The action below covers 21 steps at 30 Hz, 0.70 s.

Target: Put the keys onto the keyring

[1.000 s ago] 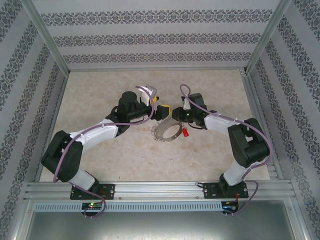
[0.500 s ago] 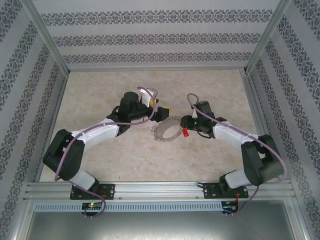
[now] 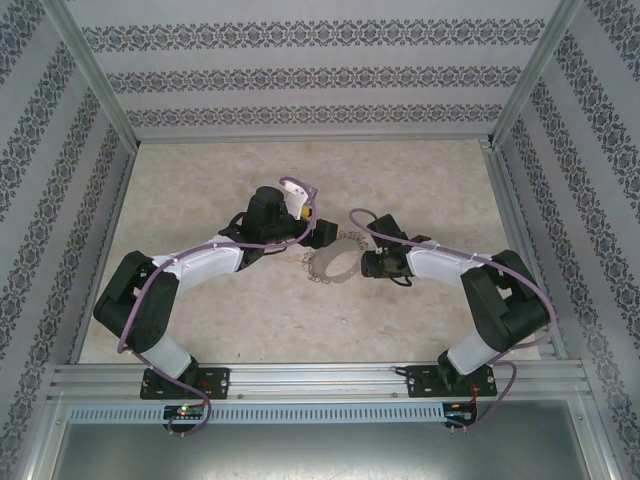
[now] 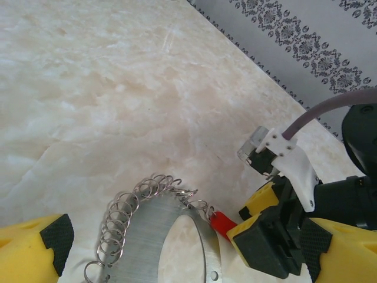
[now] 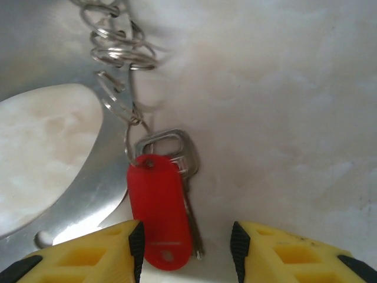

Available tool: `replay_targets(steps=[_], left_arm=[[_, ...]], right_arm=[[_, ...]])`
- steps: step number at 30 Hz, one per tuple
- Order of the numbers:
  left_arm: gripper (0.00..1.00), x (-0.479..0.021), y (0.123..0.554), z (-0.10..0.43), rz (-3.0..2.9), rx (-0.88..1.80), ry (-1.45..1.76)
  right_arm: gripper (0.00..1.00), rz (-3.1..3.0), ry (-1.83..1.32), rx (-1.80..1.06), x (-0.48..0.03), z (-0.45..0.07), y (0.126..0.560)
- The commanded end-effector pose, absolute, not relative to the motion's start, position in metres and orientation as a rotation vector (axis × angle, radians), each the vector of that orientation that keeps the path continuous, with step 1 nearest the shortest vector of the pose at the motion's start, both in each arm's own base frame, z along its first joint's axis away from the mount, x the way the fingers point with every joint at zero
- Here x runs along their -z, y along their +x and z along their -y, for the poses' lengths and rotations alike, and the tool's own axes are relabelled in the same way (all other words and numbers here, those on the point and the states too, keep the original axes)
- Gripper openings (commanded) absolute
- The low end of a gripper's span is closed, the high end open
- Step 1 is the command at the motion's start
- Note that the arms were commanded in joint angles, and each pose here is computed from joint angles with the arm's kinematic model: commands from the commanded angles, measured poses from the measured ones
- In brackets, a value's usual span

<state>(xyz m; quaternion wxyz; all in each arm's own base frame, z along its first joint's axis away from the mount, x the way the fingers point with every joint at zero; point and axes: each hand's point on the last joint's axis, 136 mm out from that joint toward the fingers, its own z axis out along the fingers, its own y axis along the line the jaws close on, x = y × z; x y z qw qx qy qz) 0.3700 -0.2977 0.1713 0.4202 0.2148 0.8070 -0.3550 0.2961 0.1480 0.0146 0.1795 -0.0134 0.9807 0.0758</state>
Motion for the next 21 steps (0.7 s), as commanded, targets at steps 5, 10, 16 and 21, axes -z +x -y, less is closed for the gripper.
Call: replay_targets(steps=[5, 10, 16, 21], left_arm=[[1.0, -0.171, 0.37, 0.293, -2.028, 0.87, 0.524], [1.0, -0.172, 0.368, 0.289, -2.024, 0.848, 0.527], [1.0, -0.176, 0.364, 0.286, -2.016, 0.825, 0.548], [1.0, -0.179, 0.363, 0.283, -2.008, 0.808, 0.553]], right_arm=[[0.47, -2.784, -0.032, -0.06, -0.005, -0.135, 0.314], [0.46, -2.78, 0.084, -0.121, -0.009, -0.129, 0.328], [0.45, -2.81, 0.15, -0.144, -0.016, -0.125, 0.339], [0.46, -2.804, 0.269, -0.135, -0.021, -0.114, 0.353]])
